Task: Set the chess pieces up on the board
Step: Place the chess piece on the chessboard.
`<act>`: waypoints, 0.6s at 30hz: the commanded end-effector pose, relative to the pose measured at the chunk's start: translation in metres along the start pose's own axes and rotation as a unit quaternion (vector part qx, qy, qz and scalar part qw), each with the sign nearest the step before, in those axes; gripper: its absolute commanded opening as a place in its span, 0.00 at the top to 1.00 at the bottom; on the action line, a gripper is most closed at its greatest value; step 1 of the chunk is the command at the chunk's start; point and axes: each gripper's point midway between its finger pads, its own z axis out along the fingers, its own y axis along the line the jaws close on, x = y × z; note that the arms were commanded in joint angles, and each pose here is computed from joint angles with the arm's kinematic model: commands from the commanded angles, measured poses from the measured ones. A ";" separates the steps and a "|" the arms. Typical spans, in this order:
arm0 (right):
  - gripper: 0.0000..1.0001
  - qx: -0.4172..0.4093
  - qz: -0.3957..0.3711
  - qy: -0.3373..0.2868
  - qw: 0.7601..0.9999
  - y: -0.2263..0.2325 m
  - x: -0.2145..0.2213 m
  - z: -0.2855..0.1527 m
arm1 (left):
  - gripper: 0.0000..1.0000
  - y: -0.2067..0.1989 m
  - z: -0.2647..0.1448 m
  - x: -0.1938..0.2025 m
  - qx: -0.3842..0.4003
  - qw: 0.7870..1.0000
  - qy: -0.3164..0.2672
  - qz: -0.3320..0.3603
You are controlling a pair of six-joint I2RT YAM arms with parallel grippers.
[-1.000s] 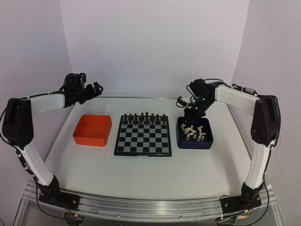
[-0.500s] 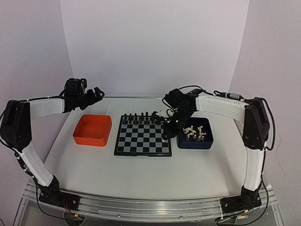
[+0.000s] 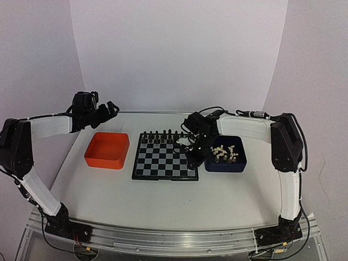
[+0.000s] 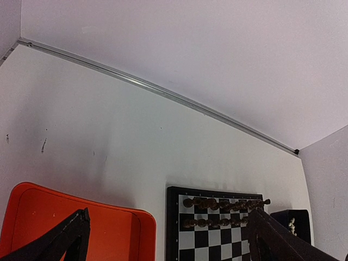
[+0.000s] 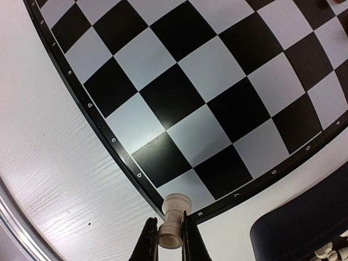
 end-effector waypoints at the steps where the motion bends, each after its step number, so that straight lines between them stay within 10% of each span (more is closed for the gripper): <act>1: 1.00 0.007 -0.011 0.005 1.000 -0.001 -0.002 0.002 | 0.00 -0.010 -0.012 -0.017 0.009 0.999 -0.032 0.005; 18: 1.00 -0.003 -0.020 0.021 1.000 0.000 0.005 0.015 | 0.00 -0.007 -0.013 -0.016 0.002 0.999 -0.036 0.002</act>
